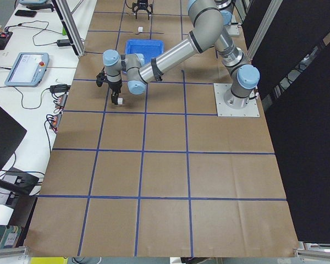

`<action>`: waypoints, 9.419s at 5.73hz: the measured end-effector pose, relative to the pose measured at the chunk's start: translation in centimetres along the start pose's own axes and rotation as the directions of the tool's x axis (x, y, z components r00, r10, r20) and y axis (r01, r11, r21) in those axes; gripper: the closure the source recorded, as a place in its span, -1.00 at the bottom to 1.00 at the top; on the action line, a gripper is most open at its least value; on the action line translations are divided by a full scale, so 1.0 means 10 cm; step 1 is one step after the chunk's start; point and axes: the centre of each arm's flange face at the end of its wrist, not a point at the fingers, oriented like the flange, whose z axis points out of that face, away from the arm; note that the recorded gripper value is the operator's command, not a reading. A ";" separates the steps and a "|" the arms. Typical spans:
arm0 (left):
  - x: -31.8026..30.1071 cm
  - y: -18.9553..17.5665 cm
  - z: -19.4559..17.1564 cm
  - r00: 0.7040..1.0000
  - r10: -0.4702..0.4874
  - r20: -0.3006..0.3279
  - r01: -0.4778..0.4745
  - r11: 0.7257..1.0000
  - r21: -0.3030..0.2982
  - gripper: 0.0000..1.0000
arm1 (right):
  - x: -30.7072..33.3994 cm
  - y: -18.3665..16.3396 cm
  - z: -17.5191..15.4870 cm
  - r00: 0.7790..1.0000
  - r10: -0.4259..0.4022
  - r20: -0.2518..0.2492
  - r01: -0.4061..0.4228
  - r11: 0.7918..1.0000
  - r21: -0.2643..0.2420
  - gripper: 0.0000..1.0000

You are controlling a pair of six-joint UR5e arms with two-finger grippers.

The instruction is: Assemble white blocks and place on blue tray

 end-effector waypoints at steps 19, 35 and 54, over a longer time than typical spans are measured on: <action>3.31 1.15 -0.31 0.124 0.991 -0.057 -0.985 0.130 0.115 -1.00 | -0.36 -0.43 -0.68 0.989 -0.108 -0.101 0.103 0.993 -0.055 0.57; 1.95 1.89 -3.64 0.997 -0.060 -0.053 0.065 0.993 0.097 -1.00 | -0.75 -2.28 1.88 0.998 -0.059 -0.034 0.060 0.998 0.032 0.54; 1.67 1.88 -3.65 0.999 -0.011 -0.044 0.013 0.998 0.054 -1.00 | -0.77 -2.39 1.96 0.998 0.031 -0.056 -0.028 0.998 0.052 -0.40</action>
